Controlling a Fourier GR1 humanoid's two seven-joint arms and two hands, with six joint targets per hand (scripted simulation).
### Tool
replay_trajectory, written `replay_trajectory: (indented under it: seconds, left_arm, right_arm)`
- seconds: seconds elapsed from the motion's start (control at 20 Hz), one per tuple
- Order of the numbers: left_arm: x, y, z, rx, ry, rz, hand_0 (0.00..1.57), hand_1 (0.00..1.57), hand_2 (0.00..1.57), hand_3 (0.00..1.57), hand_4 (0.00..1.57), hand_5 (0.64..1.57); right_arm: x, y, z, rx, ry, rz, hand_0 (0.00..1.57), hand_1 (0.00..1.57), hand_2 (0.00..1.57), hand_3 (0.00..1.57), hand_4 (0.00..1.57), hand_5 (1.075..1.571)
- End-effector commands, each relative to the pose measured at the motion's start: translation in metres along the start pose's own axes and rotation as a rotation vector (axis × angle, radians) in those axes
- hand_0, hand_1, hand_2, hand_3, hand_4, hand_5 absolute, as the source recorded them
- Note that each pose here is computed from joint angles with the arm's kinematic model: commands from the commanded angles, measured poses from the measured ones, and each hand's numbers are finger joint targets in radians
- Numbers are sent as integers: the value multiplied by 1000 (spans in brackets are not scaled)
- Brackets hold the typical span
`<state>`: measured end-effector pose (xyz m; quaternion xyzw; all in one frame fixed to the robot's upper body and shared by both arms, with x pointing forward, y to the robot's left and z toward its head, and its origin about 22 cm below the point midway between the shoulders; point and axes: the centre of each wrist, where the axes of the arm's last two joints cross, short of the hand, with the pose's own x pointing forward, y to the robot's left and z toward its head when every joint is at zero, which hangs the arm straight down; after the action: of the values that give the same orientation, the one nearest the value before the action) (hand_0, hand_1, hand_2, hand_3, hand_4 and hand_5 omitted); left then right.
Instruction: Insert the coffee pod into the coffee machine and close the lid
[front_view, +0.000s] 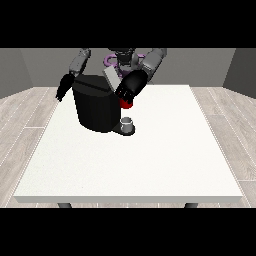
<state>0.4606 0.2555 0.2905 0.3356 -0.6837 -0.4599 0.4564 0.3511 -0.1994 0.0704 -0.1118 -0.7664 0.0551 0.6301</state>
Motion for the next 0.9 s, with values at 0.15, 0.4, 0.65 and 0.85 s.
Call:
replay_trajectory:
  seconds: [0.15,0.4,0.65,0.85]
  left_arm:
    - [-15,1,7,66,-25,-36,1232,1232,1211,967,0,1571]
    - [8,1,-1,61,-90,-122,1088,1088,1075,800,0,1571]
    - [-9,19,8,90,-50,-145,742,742,871,653,0,1571]
    - [-4,23,7,96,-42,-171,0,0,635,508,0,1571]
  right_arm:
    - [0,16,14,8,-24,7,0,0,0,0,71,1571]
    - [4,-10,-10,-41,-20,33,0,0,0,0,108,1571]
    - [4,-5,-3,18,-5,32,0,0,0,0,87,1571]
    - [0,3,-3,-15,-30,44,0,0,0,0,147,1571]
